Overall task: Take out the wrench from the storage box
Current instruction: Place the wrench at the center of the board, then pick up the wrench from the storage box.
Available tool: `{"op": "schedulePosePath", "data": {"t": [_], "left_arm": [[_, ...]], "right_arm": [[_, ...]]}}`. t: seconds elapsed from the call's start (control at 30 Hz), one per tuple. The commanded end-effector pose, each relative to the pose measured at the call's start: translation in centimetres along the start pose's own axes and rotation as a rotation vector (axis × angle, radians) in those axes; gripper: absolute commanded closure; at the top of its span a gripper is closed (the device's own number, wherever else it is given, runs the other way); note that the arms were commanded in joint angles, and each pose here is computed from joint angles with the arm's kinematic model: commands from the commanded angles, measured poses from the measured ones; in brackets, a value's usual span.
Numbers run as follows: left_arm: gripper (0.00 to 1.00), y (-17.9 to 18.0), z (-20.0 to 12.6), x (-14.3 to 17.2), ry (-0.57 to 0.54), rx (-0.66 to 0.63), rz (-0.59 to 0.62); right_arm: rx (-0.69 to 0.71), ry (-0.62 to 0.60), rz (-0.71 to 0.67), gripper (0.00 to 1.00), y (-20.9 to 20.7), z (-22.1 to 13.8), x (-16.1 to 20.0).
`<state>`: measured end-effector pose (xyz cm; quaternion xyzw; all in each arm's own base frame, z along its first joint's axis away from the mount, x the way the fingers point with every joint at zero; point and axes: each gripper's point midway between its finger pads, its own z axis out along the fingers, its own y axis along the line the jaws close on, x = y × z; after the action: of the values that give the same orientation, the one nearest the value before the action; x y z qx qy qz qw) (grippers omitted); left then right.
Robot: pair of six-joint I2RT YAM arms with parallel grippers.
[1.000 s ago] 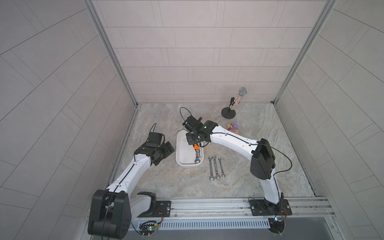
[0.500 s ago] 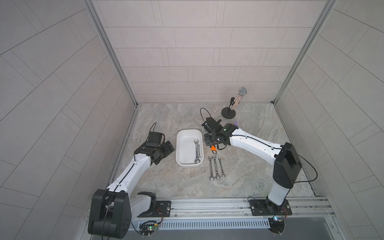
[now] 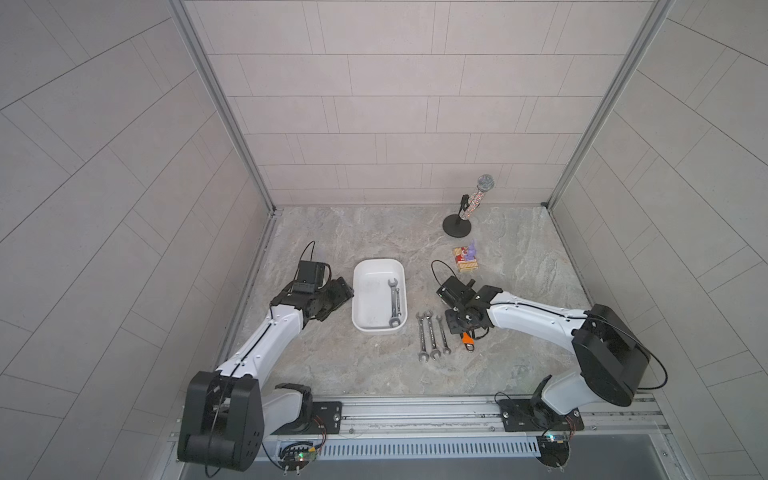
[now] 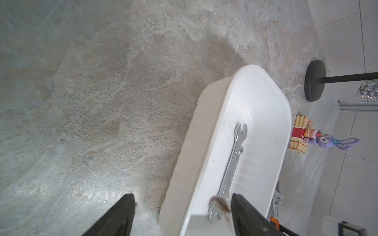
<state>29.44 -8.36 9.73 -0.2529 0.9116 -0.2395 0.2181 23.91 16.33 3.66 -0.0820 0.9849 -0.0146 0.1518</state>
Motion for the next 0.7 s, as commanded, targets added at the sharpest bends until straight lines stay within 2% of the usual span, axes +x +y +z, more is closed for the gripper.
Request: {"op": "schedulePosePath", "data": {"t": [0.0,0.2,0.37,0.43,0.57,0.67], "left_arm": [[0.19,-1.0,0.0,-0.2,-0.006,0.042,0.039],[0.19,-0.9,0.4,0.3,0.022,0.050,0.036],[0.19,-0.7,0.5,0.9,0.043,0.051,0.058],[0.18,-1.1,0.4,1.1,0.047,0.079,0.071],[0.17,-1.7,0.1,1.7,0.061,0.127,0.083],[0.17,-1.5,0.0,2.2,0.083,0.114,0.083]], "right_arm": [[-0.049,-0.071,0.063,0.98,0.4,-0.6,-0.5],[-0.045,-0.025,0.056,0.89,-0.2,0.6,1.6],[-0.062,-0.005,0.037,0.69,0.1,0.6,1.8],[-0.064,0.002,0.031,0.64,0.1,0.4,1.7],[-0.050,-0.015,0.022,0.57,-0.4,-1.2,0.8],[-0.089,-0.068,0.062,0.55,0.0,-3.3,-0.4]]}}
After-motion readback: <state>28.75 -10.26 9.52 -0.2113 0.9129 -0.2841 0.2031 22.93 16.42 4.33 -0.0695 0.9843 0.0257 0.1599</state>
